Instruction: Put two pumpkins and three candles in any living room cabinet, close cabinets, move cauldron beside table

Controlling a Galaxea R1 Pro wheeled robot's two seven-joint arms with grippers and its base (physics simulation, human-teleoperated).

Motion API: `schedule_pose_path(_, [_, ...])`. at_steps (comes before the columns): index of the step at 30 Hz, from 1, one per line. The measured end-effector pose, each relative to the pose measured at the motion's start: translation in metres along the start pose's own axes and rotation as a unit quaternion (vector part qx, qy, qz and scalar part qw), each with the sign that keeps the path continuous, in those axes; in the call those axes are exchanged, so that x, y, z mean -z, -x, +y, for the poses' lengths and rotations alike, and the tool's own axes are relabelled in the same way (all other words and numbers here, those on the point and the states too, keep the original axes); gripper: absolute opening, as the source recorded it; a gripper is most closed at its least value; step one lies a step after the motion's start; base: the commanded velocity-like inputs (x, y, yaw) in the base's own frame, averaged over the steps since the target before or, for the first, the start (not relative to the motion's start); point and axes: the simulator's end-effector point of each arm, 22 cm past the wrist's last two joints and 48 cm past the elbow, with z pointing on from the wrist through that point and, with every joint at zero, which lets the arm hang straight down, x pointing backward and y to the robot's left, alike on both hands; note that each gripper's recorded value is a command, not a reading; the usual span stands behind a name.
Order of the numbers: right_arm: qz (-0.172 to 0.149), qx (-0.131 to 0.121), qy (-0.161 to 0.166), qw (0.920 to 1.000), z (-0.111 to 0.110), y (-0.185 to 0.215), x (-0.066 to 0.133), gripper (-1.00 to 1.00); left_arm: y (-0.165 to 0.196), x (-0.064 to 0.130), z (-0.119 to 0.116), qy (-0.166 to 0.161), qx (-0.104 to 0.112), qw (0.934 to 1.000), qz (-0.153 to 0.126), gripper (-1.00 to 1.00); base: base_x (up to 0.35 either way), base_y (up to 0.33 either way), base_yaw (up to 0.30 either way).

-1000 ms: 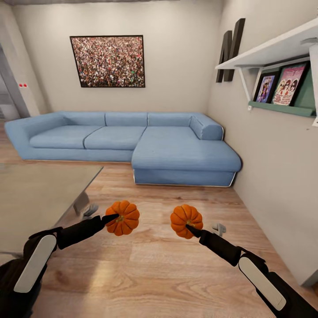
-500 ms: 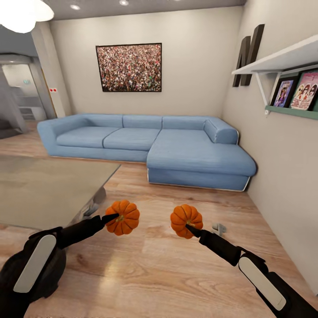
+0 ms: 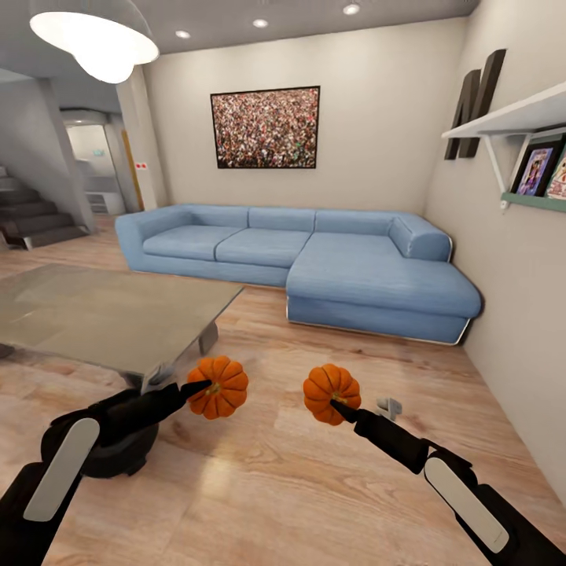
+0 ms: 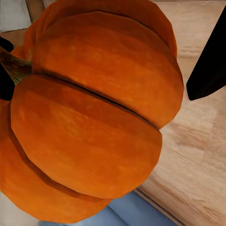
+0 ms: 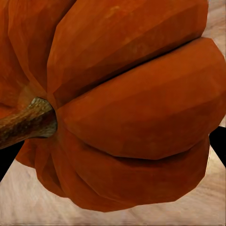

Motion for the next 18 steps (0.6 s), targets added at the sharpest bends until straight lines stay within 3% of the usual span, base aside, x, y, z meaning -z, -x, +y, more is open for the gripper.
schedule_pose_path(18, [-0.004, 0.008, 0.008, 0.9999, 0.012, 0.006, 0.002, -1.0, 0.006, 0.005, -0.009, -0.009, -0.001, 0.9999, -0.008, -1.0, -0.029, -0.003, 0.228])
